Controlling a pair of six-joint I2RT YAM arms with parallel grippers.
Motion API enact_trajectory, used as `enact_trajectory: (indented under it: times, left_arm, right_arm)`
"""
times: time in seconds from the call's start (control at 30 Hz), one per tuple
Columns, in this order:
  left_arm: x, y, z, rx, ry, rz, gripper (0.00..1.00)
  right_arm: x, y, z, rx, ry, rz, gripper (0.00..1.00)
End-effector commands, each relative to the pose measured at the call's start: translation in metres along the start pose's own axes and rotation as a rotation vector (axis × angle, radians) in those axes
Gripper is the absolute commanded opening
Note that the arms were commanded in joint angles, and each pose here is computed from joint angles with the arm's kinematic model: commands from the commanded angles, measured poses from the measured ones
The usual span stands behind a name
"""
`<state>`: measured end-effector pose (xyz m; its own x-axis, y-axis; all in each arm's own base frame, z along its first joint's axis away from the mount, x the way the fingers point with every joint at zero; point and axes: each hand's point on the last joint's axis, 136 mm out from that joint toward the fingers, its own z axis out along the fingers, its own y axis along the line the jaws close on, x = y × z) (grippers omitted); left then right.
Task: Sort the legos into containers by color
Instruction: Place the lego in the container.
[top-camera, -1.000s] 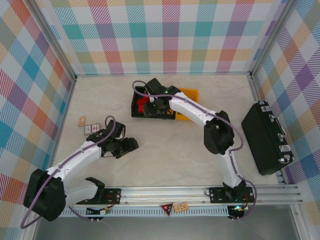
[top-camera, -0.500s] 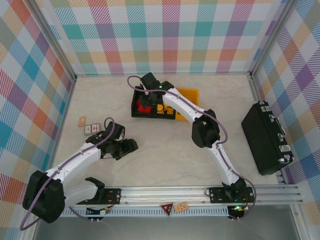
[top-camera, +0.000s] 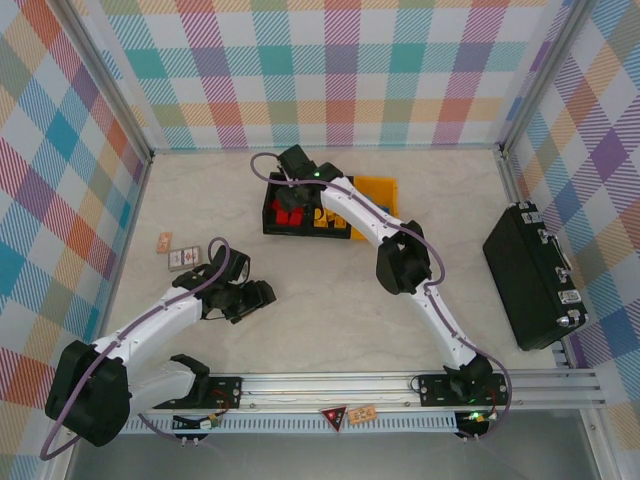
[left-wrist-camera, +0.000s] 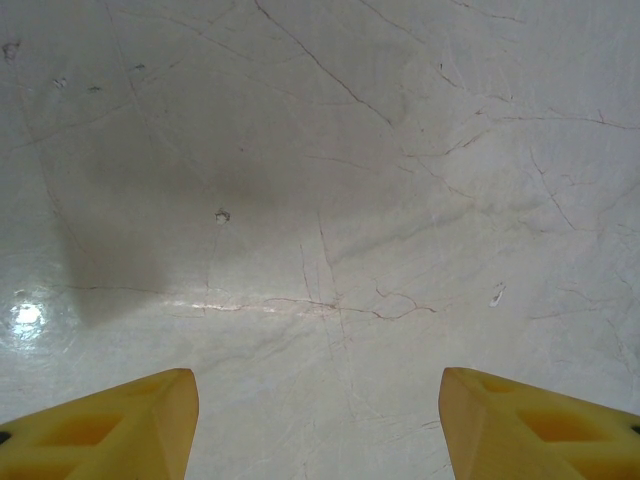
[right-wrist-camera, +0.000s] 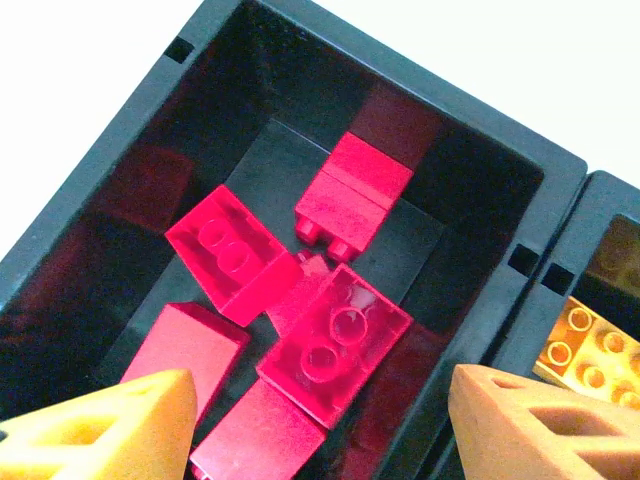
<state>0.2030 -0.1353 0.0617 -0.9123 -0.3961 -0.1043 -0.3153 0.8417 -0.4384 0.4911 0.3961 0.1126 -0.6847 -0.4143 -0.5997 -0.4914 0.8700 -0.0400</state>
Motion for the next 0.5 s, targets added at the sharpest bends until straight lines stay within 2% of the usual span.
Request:
enact_trajectory:
  times: [0.0,0.23,0.47]
  left_arm:
    - [0.0,-0.001,0.001,0.012,0.004,-0.013,0.65]
    - [-0.01,-0.005,-0.003,0.022,-0.049,-0.011,0.65]
    - [-0.03,-0.019,-0.012,0.048,-0.135,0.01,0.66]
  right_arm:
    - [-0.009,-0.005,-0.006,0.021,-0.022,-0.007,0.68]
    - [-0.016,0.003,-0.044,-0.034,-0.074,0.023,0.69]
    - [-0.008,0.003,-0.08,-0.084,-0.112,0.053,0.71]
